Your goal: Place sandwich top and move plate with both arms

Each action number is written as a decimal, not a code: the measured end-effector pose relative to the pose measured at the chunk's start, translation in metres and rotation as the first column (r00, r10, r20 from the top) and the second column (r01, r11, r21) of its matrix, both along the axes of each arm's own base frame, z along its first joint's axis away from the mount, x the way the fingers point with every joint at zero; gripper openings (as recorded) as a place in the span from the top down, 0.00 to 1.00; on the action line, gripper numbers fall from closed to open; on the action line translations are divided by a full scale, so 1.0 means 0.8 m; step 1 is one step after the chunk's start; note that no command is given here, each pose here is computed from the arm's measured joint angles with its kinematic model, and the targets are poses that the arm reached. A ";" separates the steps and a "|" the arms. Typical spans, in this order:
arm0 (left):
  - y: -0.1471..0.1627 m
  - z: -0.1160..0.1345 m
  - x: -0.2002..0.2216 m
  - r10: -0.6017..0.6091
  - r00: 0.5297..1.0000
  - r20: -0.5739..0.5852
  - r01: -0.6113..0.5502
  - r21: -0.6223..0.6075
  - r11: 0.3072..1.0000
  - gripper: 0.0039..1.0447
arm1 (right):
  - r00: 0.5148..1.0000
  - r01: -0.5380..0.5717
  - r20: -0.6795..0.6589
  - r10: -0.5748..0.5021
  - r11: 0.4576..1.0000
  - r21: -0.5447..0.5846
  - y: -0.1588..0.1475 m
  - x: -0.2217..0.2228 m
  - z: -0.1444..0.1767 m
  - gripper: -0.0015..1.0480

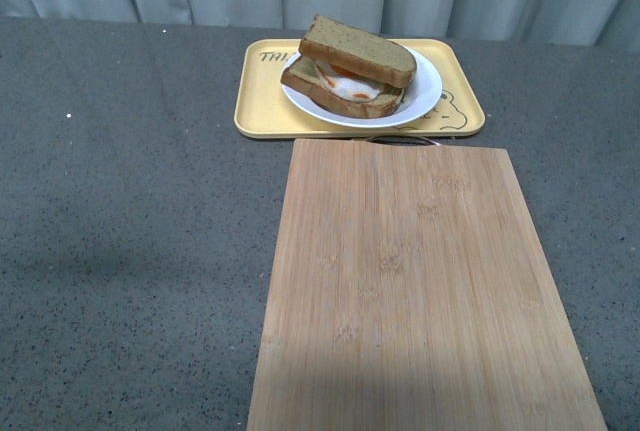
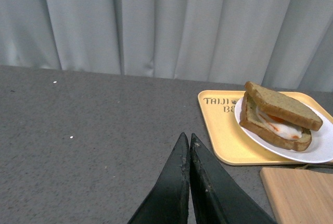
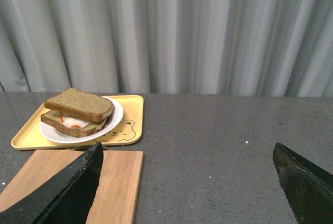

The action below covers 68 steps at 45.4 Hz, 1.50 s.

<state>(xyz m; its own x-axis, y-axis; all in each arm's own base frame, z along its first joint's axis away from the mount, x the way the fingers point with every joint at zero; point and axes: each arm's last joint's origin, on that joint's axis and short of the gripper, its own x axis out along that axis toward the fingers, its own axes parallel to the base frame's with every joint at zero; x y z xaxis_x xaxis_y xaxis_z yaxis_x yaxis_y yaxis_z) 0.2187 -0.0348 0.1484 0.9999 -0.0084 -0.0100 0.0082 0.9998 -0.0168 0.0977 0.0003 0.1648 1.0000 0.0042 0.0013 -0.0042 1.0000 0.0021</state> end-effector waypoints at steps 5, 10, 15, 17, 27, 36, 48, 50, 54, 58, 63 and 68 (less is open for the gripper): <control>0.010 0.001 -0.017 0.008 1.000 -0.008 -0.008 0.001 1.000 0.97 | 1.000 0.000 0.000 0.000 1.000 0.000 0.000 0.000 0.000 0.09; 0.018 0.011 -0.034 0.005 1.000 -0.021 -0.004 0.005 1.000 0.97 | 1.000 0.000 0.000 0.000 1.000 0.000 0.000 0.000 0.000 0.09; 0.024 0.018 -0.050 0.003 1.000 0.000 -0.003 0.003 1.000 0.97 | 1.000 0.000 0.000 0.000 1.000 0.000 0.000 0.000 0.000 0.09; 0.026 0.017 -0.056 0.005 1.000 -0.003 -0.005 0.006 1.000 0.97 | 1.000 0.000 0.000 0.000 1.000 0.000 0.000 0.000 0.000 0.09; 0.043 0.018 -0.080 0.011 1.000 -0.001 -0.011 0.008 1.000 0.97 | 1.000 0.000 0.000 0.000 1.000 0.000 0.000 0.000 0.000 0.09; 0.043 0.022 -0.095 0.006 1.000 0.009 -0.006 0.008 1.000 0.97 | 1.000 0.000 0.000 0.000 1.000 0.000 0.000 0.000 0.000 0.09; 0.043 0.028 -0.108 0.006 1.000 0.022 -0.006 0.008 1.000 0.97 | 1.000 0.000 0.000 0.000 1.000 0.000 0.000 0.000 0.000 0.09; 0.043 0.028 -0.111 0.006 1.000 0.024 -0.006 0.008 1.000 0.97 | 1.000 0.000 0.000 0.000 1.000 0.000 0.000 0.000 0.000 0.09; 0.043 0.030 -0.116 0.006 1.000 0.029 -0.006 0.008 1.000 0.97 | 1.000 0.000 0.000 0.000 1.000 0.000 0.000 0.000 0.000 0.09; 0.043 0.031 -0.122 0.006 1.000 0.031 -0.006 0.008 1.000 0.97 | 1.000 0.000 0.000 0.000 1.000 0.000 0.000 0.000 0.000 0.09; 0.043 0.031 -0.125 0.006 0.999 0.032 -0.006 0.008 1.000 0.97 | 1.000 0.000 0.000 0.000 1.000 0.000 0.000 0.000 0.000 0.09; 0.043 0.031 -0.128 0.006 0.999 0.032 -0.006 0.008 1.000 0.97 | 1.000 0.000 0.000 0.000 1.000 0.000 0.000 0.000 0.000 0.09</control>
